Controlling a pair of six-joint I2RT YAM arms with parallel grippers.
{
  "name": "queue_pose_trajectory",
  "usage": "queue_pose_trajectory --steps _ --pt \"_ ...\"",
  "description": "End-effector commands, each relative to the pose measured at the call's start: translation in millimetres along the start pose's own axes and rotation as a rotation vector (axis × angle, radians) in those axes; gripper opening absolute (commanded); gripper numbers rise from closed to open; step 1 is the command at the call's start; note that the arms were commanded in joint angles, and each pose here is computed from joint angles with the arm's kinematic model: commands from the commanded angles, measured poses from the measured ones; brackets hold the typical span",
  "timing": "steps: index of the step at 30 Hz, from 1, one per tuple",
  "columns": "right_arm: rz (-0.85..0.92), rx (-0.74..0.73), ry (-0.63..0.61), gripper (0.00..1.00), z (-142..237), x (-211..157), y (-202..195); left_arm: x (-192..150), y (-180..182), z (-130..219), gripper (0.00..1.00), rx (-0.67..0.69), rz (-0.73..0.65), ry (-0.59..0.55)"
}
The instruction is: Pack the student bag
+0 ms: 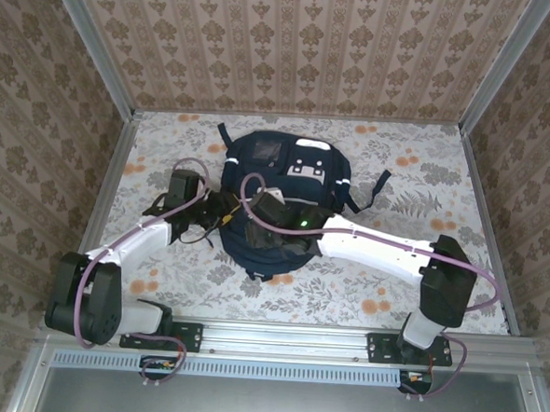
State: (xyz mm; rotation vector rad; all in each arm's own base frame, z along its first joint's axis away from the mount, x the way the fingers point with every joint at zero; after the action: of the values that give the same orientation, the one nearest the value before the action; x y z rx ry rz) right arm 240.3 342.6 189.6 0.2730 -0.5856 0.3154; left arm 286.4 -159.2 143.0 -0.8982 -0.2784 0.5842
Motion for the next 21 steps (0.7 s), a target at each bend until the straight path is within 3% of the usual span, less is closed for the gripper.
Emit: queue_pose_trajectory --steps 1,8,13,21 --pt "-0.016 -0.142 0.0 0.5 -10 -3 -5 -5 -17 -2 0.26 -0.078 -0.049 0.029" --pt "-0.057 -0.227 -0.031 0.53 -20 2 -6 -6 -25 0 0.09 -0.094 -0.066 0.034" --pt "-0.097 -0.271 -0.068 0.54 -22 9 -14 -8 -26 -1 0.07 -0.094 -0.069 0.037" --pt "-0.167 -0.298 -0.043 0.47 -34 12 -20 -9 -27 -1 0.05 -0.096 -0.077 0.038"
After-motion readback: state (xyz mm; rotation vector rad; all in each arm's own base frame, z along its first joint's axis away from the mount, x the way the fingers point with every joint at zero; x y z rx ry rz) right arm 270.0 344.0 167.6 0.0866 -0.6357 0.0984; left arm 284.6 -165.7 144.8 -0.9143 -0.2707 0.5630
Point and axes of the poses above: each hand's point on the last joint's axis, 136 mm out from that joint toward the fingers, its own z axis back along the fingers, its own y axis along the line the jaws close on, x = y × z, the point moved 4 cm from there along z, back along the fingers, and after that the axes turned 5 degrees about z, right-handed, at the moved point
